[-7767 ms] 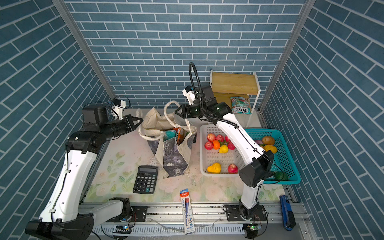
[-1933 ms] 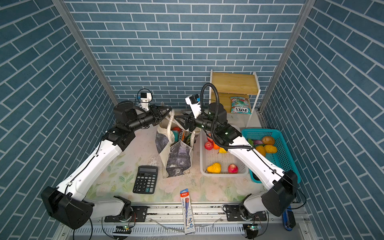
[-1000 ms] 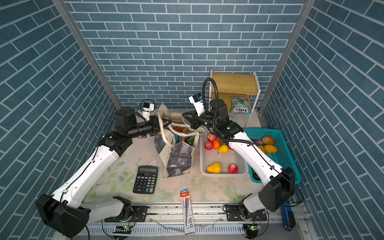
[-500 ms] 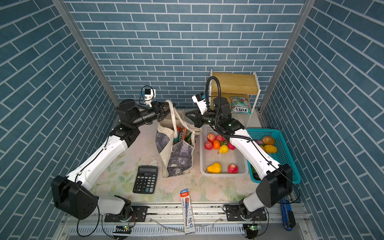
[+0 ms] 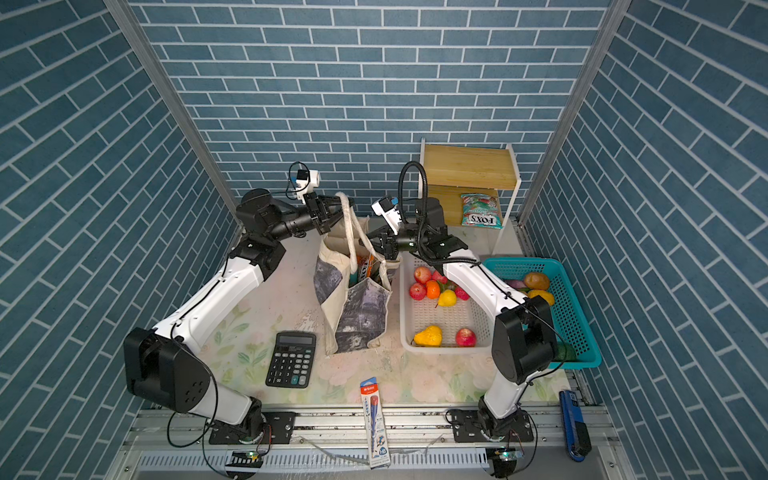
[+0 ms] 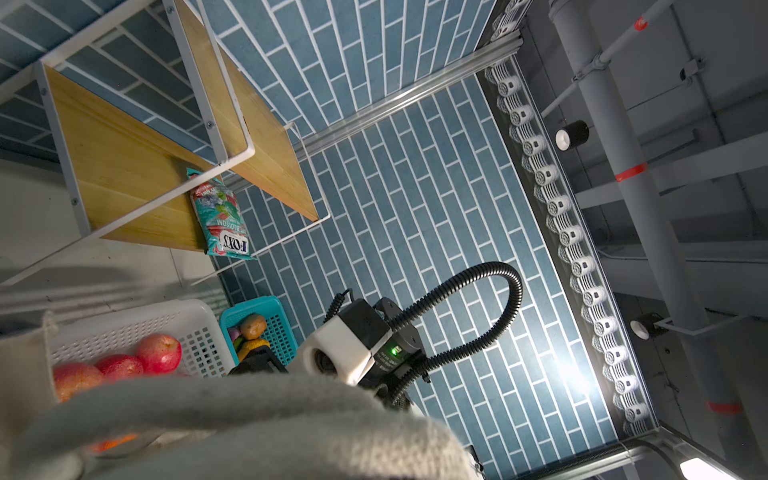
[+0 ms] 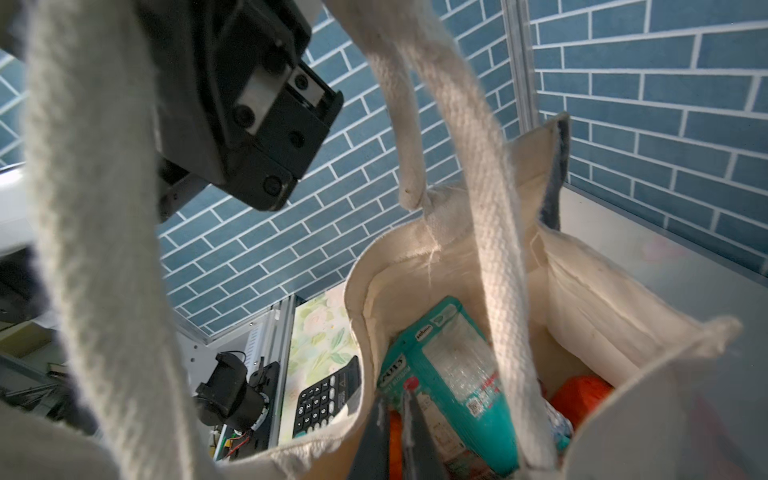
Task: Place the food into the grocery bag and tie it
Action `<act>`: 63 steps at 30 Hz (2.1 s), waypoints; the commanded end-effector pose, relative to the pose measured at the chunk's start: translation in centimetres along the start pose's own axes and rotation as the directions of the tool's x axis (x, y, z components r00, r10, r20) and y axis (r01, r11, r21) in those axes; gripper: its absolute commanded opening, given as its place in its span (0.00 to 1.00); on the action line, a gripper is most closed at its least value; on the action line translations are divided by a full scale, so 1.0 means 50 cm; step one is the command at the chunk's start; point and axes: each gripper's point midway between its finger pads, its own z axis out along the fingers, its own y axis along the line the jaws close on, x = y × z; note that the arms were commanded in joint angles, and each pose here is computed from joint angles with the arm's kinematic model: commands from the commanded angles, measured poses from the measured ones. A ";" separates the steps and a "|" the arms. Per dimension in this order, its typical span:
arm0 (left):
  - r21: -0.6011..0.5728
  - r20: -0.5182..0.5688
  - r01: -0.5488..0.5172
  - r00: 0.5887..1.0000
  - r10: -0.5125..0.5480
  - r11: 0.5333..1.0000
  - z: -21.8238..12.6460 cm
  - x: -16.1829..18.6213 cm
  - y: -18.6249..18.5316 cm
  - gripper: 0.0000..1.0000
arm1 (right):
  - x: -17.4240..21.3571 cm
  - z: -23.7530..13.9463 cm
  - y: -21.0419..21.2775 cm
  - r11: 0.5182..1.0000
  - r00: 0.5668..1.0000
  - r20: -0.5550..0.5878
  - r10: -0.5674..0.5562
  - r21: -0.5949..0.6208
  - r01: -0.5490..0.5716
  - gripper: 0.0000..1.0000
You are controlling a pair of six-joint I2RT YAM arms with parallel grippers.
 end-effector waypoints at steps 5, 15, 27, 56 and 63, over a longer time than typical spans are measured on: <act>0.029 -0.051 -0.070 0.996 0.072 0.997 -0.020 0.011 -0.027 0.00 | -0.070 -0.005 0.128 0.967 0.989 0.126 -0.071 -0.236 0.100 0.16; 0.018 -0.064 -0.059 0.996 0.060 0.998 -0.023 -0.016 -0.004 0.00 | -0.098 -0.014 0.215 0.932 0.983 0.169 -0.074 -0.339 0.128 0.18; 0.073 -0.076 -0.068 0.994 0.073 0.995 0.020 -0.077 -0.030 0.00 | -0.133 -0.032 0.274 0.922 0.969 0.217 -0.115 -0.339 0.185 0.18; -0.222 0.044 -0.119 0.990 0.132 0.968 -0.085 -0.016 0.090 0.00 | -0.127 0.024 0.326 0.885 0.946 0.296 -0.132 -0.394 0.246 0.63; -0.416 0.084 -0.157 0.974 0.210 0.896 -0.136 -0.014 0.116 0.00 | -0.142 0.037 0.341 0.876 0.936 0.325 -0.136 -0.402 0.267 0.68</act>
